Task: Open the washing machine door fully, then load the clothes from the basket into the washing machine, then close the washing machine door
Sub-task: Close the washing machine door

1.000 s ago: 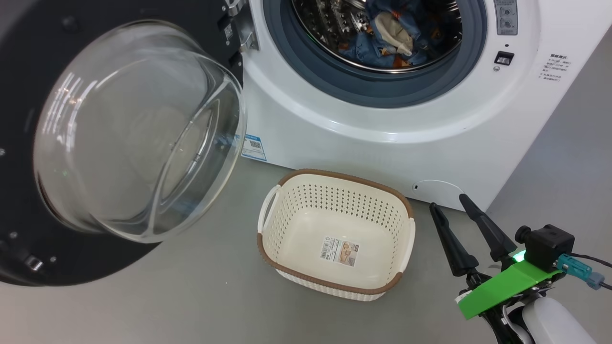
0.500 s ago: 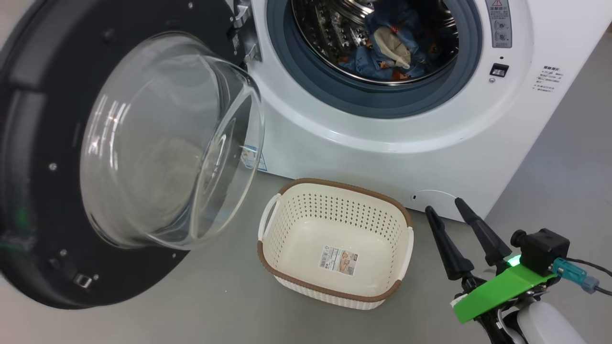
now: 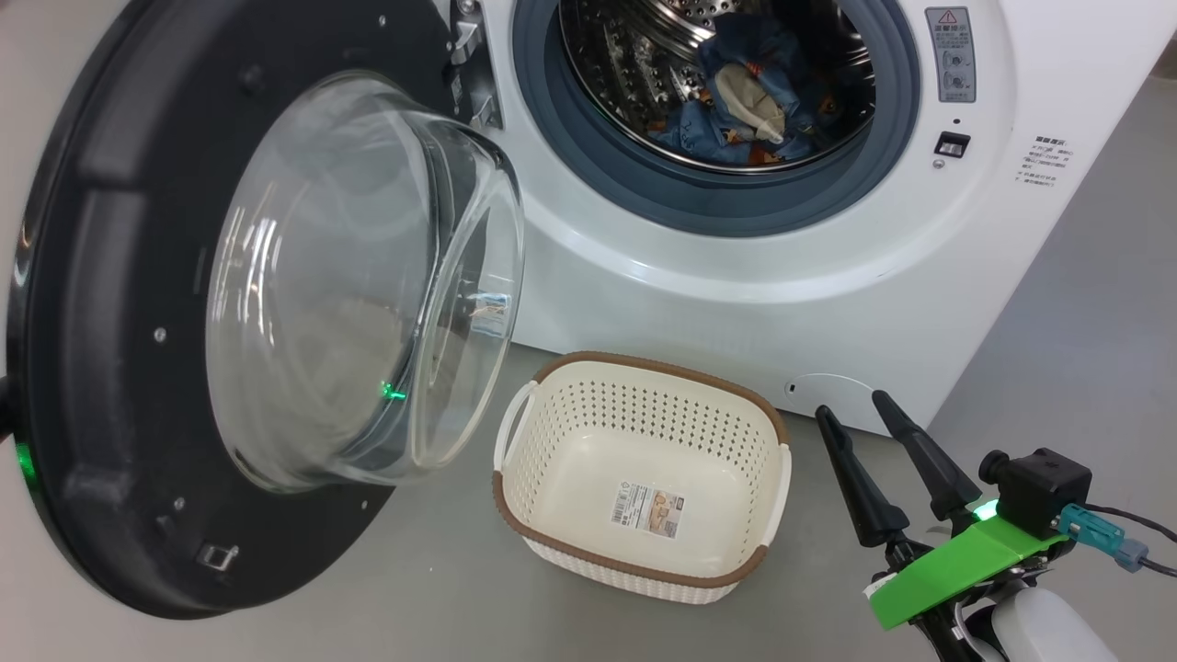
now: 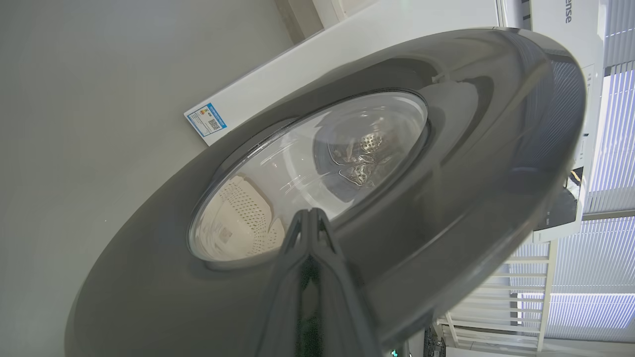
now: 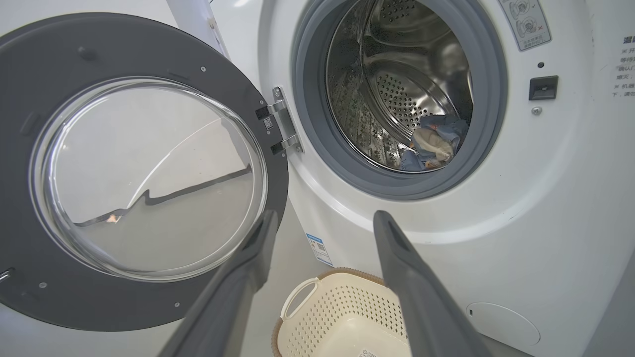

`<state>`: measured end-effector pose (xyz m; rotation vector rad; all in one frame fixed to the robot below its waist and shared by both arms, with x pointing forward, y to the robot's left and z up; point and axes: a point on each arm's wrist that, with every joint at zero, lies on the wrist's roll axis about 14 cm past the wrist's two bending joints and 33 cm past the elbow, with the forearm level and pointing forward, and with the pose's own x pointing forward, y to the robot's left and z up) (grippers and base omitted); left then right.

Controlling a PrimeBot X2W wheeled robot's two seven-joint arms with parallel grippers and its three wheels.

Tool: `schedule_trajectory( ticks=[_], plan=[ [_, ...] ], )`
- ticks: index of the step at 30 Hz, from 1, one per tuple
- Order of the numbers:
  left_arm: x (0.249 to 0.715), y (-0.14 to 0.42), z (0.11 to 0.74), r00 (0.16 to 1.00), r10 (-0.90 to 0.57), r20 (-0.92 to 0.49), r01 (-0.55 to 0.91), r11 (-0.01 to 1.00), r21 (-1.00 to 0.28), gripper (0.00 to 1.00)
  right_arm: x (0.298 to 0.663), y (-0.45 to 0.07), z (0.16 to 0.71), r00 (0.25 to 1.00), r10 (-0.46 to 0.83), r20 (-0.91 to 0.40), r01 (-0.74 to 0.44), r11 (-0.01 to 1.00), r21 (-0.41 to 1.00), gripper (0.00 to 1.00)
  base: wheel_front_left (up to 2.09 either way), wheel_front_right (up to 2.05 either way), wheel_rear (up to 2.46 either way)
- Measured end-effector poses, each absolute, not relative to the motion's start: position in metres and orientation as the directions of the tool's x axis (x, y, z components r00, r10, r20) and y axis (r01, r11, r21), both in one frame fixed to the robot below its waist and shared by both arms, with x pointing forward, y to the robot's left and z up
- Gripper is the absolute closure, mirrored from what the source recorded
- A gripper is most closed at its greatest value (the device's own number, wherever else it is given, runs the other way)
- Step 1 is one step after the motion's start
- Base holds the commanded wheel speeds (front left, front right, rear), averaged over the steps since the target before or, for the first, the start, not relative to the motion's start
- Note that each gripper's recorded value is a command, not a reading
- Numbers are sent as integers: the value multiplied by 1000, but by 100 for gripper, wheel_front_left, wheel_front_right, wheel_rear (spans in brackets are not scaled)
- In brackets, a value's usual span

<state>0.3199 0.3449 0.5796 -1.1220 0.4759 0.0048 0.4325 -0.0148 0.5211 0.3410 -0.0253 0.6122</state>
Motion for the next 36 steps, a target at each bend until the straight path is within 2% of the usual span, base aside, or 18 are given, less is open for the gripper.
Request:
schedule_trajectory(
  ticks=[36],
  plan=[
    [317,299,585,856,-380,-350,-147,470,-870,100,423,-18,524,824,553,123,-562,771,300,0,0,0,0]
  ],
)
